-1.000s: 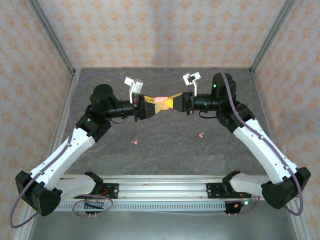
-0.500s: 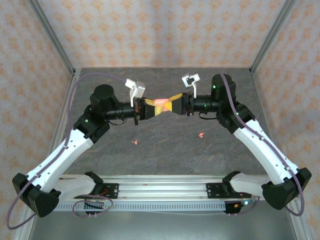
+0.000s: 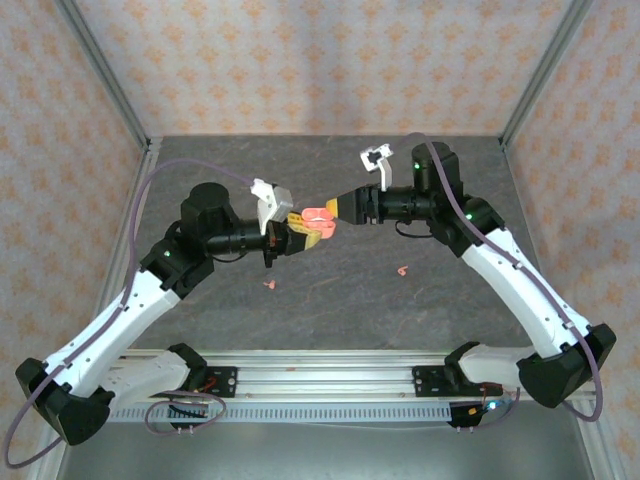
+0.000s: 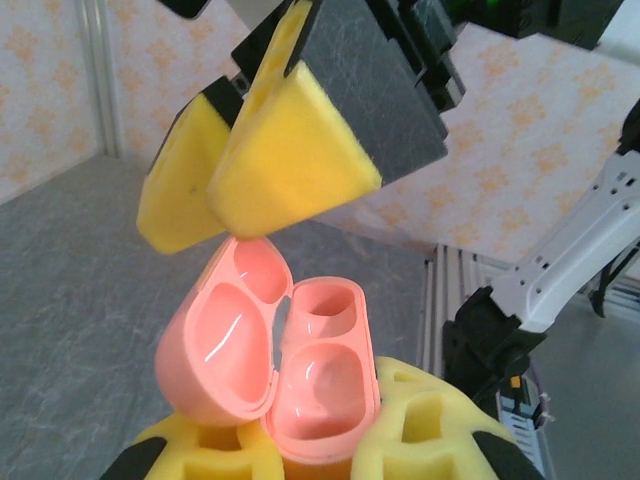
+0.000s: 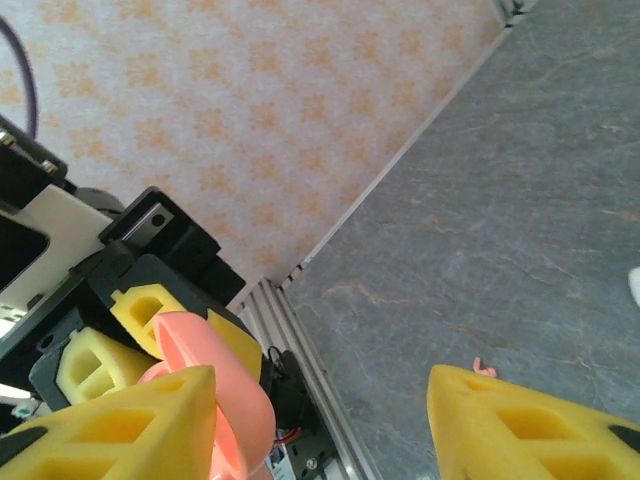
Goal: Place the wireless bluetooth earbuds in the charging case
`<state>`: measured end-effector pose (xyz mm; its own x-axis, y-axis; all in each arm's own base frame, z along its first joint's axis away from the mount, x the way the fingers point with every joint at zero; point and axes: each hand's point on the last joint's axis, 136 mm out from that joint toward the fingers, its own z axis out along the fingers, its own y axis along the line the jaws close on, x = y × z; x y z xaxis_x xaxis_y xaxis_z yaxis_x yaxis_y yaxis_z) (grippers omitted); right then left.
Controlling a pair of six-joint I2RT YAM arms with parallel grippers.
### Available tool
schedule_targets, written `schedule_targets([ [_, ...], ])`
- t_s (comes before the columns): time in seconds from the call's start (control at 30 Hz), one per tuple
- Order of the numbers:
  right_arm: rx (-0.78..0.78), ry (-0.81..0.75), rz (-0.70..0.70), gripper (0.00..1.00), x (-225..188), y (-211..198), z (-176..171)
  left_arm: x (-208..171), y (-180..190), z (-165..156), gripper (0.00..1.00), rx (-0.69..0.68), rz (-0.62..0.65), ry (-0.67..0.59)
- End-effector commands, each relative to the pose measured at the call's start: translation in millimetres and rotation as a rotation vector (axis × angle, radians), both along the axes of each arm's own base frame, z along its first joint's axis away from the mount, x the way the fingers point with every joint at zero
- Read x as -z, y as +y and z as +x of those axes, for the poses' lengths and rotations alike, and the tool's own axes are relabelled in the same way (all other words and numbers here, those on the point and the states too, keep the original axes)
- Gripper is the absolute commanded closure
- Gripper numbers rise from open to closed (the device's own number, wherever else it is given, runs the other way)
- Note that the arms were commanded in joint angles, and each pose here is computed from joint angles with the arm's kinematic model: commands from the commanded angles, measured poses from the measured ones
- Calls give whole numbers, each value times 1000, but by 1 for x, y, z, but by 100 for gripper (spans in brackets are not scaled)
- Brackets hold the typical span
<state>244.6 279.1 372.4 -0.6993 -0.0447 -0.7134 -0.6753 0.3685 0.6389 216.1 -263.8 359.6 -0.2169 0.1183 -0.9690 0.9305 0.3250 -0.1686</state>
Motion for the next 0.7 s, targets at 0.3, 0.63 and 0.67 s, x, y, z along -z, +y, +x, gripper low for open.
schedule_targets([
  [0.3,313,166,-83,44,27,-25,43,23,45,-15,100,-161,135,-109],
  [0.63,256,489,-393,53,173,62,45,30,90,-45,100,-275,243,-124],
  [0.67,250,521,-392,54,184,74,44,31,93,-47,100,-283,243,-124],
])
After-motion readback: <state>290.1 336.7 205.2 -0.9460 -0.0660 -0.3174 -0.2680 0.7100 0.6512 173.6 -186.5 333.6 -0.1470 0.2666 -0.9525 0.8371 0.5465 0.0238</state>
